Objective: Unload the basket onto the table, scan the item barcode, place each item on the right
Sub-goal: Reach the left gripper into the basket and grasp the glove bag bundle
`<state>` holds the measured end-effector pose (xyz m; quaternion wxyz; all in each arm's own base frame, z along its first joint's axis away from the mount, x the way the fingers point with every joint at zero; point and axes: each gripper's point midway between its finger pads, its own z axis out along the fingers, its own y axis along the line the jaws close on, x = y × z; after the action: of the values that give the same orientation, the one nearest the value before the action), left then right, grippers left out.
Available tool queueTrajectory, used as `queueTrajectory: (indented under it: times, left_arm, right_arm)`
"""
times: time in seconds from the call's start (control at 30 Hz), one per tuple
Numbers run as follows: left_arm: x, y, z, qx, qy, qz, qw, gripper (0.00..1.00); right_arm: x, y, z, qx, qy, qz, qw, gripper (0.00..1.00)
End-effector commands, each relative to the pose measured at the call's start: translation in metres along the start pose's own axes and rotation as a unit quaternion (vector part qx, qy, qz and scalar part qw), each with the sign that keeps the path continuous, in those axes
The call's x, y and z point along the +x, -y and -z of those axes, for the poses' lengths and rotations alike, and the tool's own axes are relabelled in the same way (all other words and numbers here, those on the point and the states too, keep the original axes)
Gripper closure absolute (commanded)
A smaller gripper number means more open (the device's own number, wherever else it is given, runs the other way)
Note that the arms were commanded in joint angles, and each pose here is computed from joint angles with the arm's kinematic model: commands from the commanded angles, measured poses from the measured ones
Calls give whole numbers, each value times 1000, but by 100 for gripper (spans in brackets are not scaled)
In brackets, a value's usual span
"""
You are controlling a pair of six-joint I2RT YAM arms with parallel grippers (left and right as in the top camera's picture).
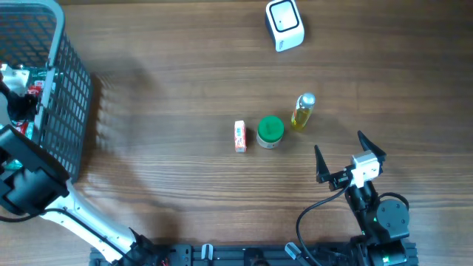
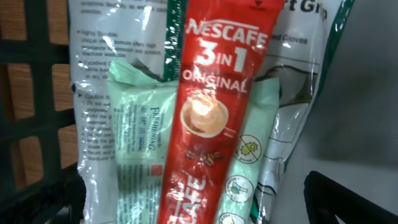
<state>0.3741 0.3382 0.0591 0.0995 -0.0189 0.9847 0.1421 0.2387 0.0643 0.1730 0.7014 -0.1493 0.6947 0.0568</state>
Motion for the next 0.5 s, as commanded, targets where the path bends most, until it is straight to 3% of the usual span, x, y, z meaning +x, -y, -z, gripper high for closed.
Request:
queueTrajectory:
  times: [0.0,0.13,0.2,0.23,0.27,0.4,0.47]
  left_arm:
    - [13,2,-21,-14,-20,-15,1000,0]
    - [24,6,-37,-16,-23,-10,1000,0]
    - [28,7,-41,-16,-24,-8,1000,7]
    - [29,6,-42,-17,-23,-7,1000,16]
    - [29,4,-42,-19,-22,-6,1000,34]
    - [29,5,-42,-14,-19,-4,1000,80]
    - [28,10,-43,-3,-15,14,1000,89]
  right_arm:
    - [-1,1,0,2,4,0,1000,0]
    - [-1,1,0,2,4,0,1000,0]
    - [-1,1,0,2,4,0,1000,0]
    - [-1,1,0,2,4,0,1000,0]
    - [-1,1,0,2,4,0,1000,0]
    - [-1,1,0,2,4,0,1000,0]
    - [-1,1,0,2,4,0,1000,0]
